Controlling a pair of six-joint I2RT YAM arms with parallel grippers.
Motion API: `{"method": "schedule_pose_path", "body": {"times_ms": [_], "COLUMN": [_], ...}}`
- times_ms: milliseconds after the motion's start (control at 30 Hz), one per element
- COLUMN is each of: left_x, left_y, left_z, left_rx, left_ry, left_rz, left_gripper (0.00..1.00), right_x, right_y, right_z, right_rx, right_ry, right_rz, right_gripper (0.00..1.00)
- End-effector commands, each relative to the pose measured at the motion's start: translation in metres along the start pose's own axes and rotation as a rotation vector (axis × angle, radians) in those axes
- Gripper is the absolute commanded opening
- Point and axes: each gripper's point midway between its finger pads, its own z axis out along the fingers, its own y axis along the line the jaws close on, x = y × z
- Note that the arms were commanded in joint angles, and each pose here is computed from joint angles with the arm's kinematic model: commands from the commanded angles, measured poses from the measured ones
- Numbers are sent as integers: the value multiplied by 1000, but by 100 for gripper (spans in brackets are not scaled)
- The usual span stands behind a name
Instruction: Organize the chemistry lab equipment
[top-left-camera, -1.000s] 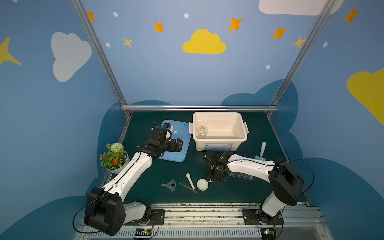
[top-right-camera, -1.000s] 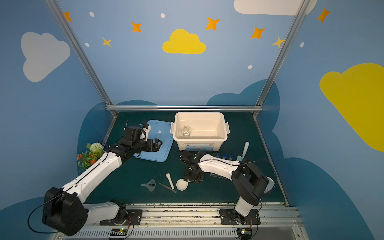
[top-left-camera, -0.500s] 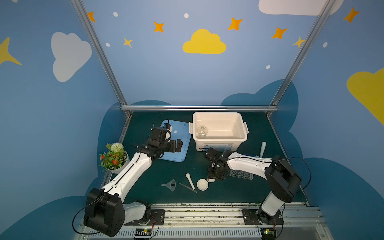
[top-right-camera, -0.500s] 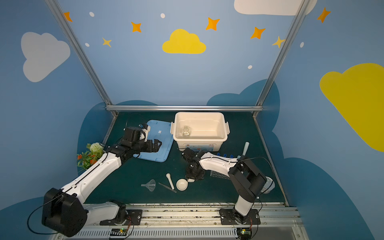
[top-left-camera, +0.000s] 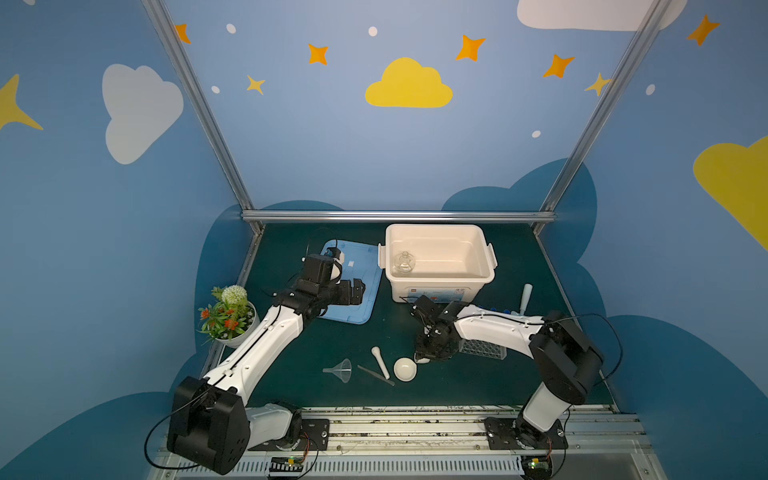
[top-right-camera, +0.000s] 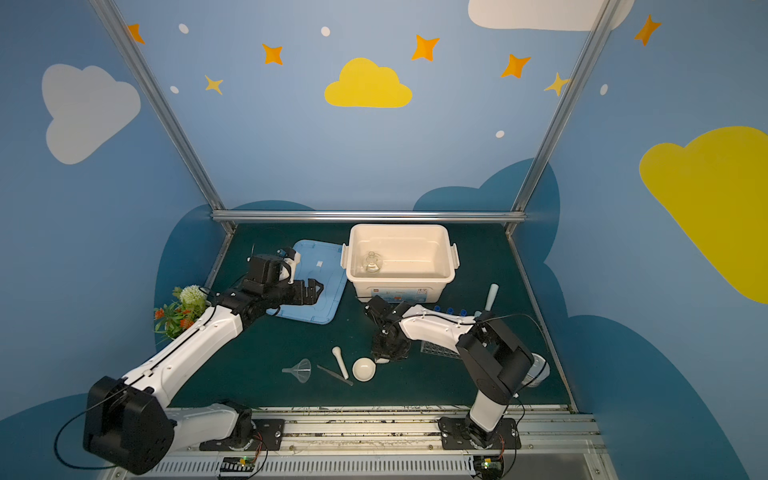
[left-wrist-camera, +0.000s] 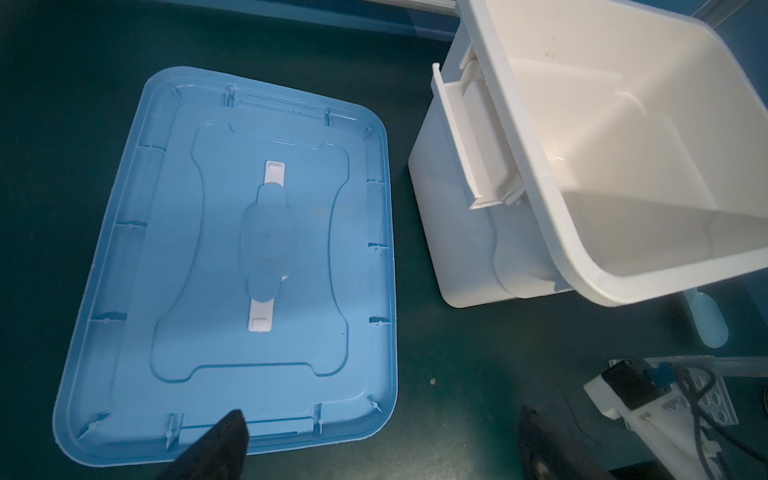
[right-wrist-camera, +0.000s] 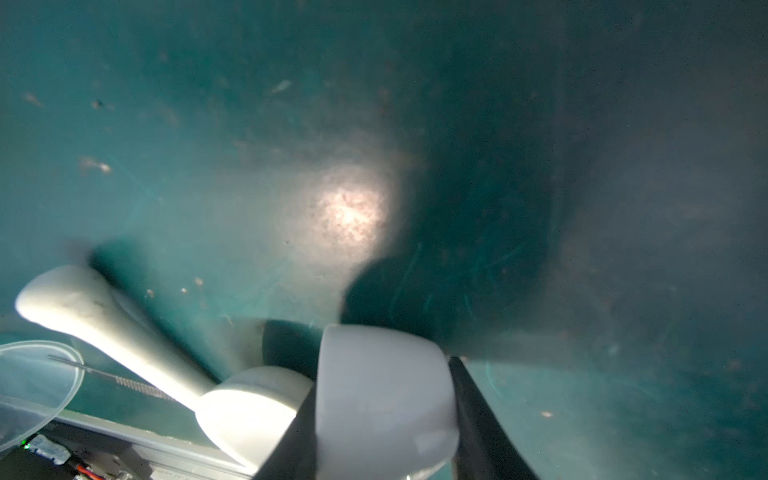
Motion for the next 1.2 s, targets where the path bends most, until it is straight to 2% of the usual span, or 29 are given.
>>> {"method": "schedule_pose_path", "body": {"times_ms": [0,267,433,633,833,1000,1167], "left_x": [2,5,10,16,24,33,42], "left_y": [1,0,0,-4,-8,-19,-32], "left_z": [-3,-4,-3,-1,0,2,4], "left_rx": [2,6,8,27,15,20,26], "left_ry": [-3,10,33,57,76,91,113], "left_rz": [-4,21,40,51,82,129,200], "left_gripper": [100,100,100,100,100,100,100], "right_x": [-7,-25,-39,-67,-114,-152,-195], "right_y": [0,8,25,27,11,-12,-36], "right_z": [-20,-69,-116,-175,-227,-251,-260], "right_rx": [-8,-40,-118,-128,-82,-71,-22], "right_ry": [-51,-160,-261,-417,-690,-757,-763], "right_rz": [-10,-56,-153,-267,-287,-247,-219], "right_gripper": [29,27,26,26,27,27,27]}}
